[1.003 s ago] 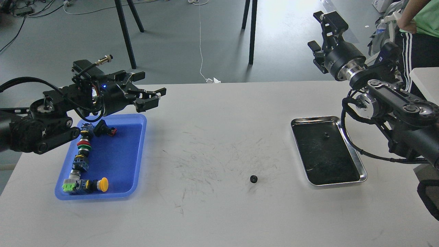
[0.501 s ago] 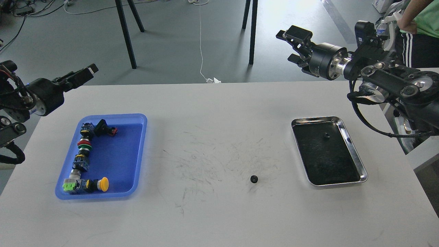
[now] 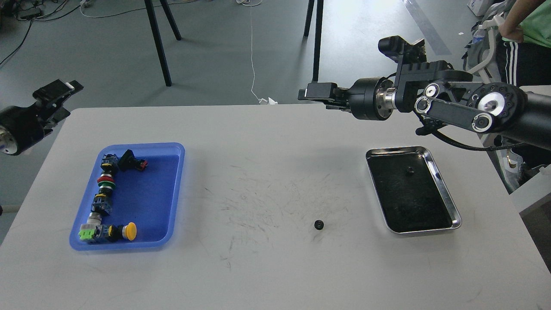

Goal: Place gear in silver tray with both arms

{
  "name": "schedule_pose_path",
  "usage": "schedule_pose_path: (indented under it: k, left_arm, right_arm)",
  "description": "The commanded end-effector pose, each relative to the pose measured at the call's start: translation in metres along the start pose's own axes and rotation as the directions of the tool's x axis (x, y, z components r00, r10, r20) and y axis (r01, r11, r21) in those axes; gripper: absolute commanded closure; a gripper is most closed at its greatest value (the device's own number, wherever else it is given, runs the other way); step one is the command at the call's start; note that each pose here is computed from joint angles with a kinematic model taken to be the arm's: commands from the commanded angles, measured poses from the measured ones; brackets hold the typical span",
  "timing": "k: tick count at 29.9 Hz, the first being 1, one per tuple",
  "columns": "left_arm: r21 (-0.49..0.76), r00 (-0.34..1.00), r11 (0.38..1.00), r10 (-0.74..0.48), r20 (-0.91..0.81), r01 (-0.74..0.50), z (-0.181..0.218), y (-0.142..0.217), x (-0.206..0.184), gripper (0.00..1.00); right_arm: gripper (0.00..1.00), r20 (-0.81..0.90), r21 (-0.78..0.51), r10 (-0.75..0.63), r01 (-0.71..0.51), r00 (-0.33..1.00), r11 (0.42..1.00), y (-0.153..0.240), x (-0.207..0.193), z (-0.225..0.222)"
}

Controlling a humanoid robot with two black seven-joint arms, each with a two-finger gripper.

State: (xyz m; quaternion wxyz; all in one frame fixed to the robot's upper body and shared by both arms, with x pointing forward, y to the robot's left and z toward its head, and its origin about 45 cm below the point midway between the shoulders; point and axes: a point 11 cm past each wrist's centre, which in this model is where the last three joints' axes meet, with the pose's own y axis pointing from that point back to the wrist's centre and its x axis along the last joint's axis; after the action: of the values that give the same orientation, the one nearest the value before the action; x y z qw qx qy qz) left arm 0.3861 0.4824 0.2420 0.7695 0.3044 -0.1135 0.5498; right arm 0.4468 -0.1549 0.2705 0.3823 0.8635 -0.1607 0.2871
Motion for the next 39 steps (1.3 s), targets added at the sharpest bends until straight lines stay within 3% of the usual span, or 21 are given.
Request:
schedule_pose_path:
  k: [1,7,16,19,28,39]
  left_arm:
    - [0.004,1.000,1.000,-0.002,-0.008,0.002,-0.002,0.002,0.000,0.02]
    - [-0.003,1.000,1.000,-0.010,-0.010,0.010,0.000,0.003,-0.001,0.02]
    - [-0.017,1.000,1.000,-0.009,-0.029,0.008,0.002,-0.002,-0.004,0.02]
    - [-0.019,0.999,1.000,-0.011,-0.044,0.011,0.001,-0.005,-0.009,0.02]
    - [-0.023,0.999,1.000,-0.005,-0.048,0.004,0.001,-0.006,-0.009,0.02]
    - [-0.021,0.999,1.000,0.000,-0.048,-0.001,0.000,-0.005,-0.008,0.02]
  right_arm:
    - [0.04,-0.087,0.009,-0.077,0.078,0.993,0.997,-0.003,-0.009,-0.013]
    - [0.04,-0.306,-0.025,-0.256,0.261,0.917,0.965,-0.018,-0.038,-0.029]
    - [0.05,-0.582,-0.124,-0.454,0.479,0.675,0.869,-0.019,-0.083,-0.025]
    - [0.05,-0.594,-0.118,-0.468,0.505,0.654,0.855,-0.019,-0.089,-0.026]
    - [0.05,-0.671,-0.262,-0.563,0.557,0.482,0.788,-0.013,-0.108,0.001]
    - [0.05,-0.725,-0.279,-0.583,0.618,0.366,0.735,-0.033,-0.139,-0.019]
